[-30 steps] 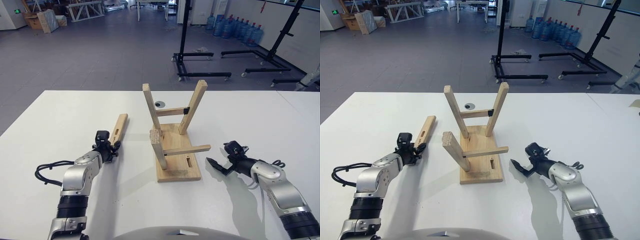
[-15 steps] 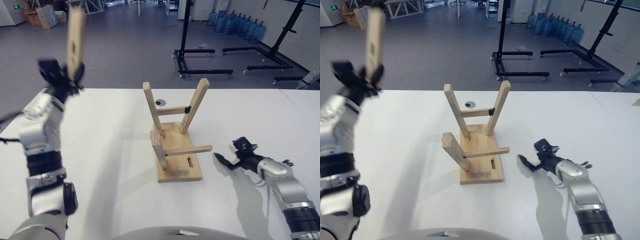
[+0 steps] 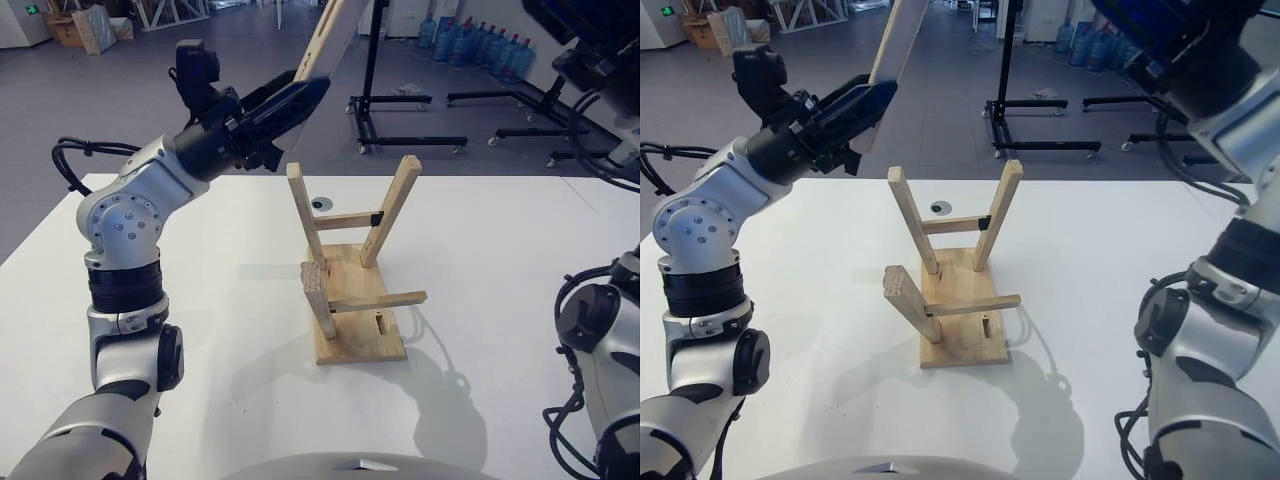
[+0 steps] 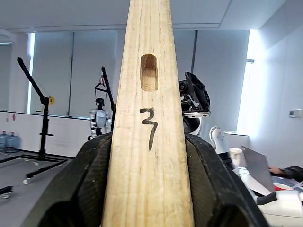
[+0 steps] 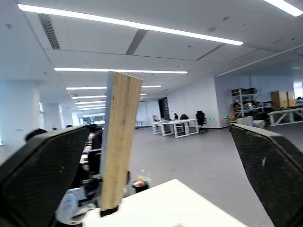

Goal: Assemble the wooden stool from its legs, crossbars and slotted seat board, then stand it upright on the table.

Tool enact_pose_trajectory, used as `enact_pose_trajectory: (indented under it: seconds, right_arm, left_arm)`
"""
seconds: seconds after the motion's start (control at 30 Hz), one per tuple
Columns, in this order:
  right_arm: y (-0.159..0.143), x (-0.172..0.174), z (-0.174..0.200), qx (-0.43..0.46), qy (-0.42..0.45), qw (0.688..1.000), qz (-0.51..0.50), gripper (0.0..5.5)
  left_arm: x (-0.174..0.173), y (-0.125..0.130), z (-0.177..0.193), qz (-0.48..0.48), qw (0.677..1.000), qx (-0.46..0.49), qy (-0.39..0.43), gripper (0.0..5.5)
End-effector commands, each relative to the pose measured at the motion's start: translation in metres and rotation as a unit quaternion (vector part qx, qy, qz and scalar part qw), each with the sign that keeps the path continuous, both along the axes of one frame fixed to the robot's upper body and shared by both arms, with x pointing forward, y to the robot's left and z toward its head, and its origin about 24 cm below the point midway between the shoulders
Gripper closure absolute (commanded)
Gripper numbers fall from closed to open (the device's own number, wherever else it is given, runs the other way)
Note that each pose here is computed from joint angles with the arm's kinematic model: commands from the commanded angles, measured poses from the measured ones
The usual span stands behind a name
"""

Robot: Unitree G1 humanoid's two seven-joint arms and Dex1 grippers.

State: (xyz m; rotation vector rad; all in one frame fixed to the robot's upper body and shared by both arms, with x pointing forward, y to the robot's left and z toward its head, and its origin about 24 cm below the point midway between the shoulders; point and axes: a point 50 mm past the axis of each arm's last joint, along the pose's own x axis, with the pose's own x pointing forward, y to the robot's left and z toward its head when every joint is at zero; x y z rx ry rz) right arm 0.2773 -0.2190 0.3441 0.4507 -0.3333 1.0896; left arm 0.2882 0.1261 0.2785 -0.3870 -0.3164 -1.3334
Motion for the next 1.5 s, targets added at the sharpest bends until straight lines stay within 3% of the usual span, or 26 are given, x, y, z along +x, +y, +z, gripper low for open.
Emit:
enact_pose_trajectory:
  seconds: [0.03,0.2,0.4,0.8,1.23,1.5]
  right_arm:
    - [0.019,0.003,-0.019,0.017,0.057,0.997,0.040,0.10]
    - [0.035,0.005,-0.032,0.056,0.089,0.991,0.086,0.10]
    - [0.056,-0.017,-0.024,0.079,0.062,0.980,0.173,0.10]
    - [0.093,-0.033,-0.014,0.106,0.059,0.978,0.167,0.10]
    - [0.071,-0.010,-0.028,0.120,0.095,0.978,0.141,0.10]
    - [0.057,-0.010,-0.036,0.114,0.090,0.977,0.153,1.45]
  left_arm:
    - [-0.004,-0.009,-0.004,-0.028,1.000,0.008,0.010,3.45]
    - [-0.009,-0.017,-0.012,-0.054,0.998,0.018,0.016,3.45]
    - [-0.009,-0.023,-0.021,-0.069,0.997,0.030,0.031,3.45]
    - [-0.018,-0.031,-0.027,-0.102,0.993,0.035,0.047,3.45]
    - [-0.017,-0.028,-0.022,-0.099,0.994,0.032,0.040,3.45]
    - [-0.016,-0.029,-0.022,-0.103,0.993,0.029,0.042,3.45]
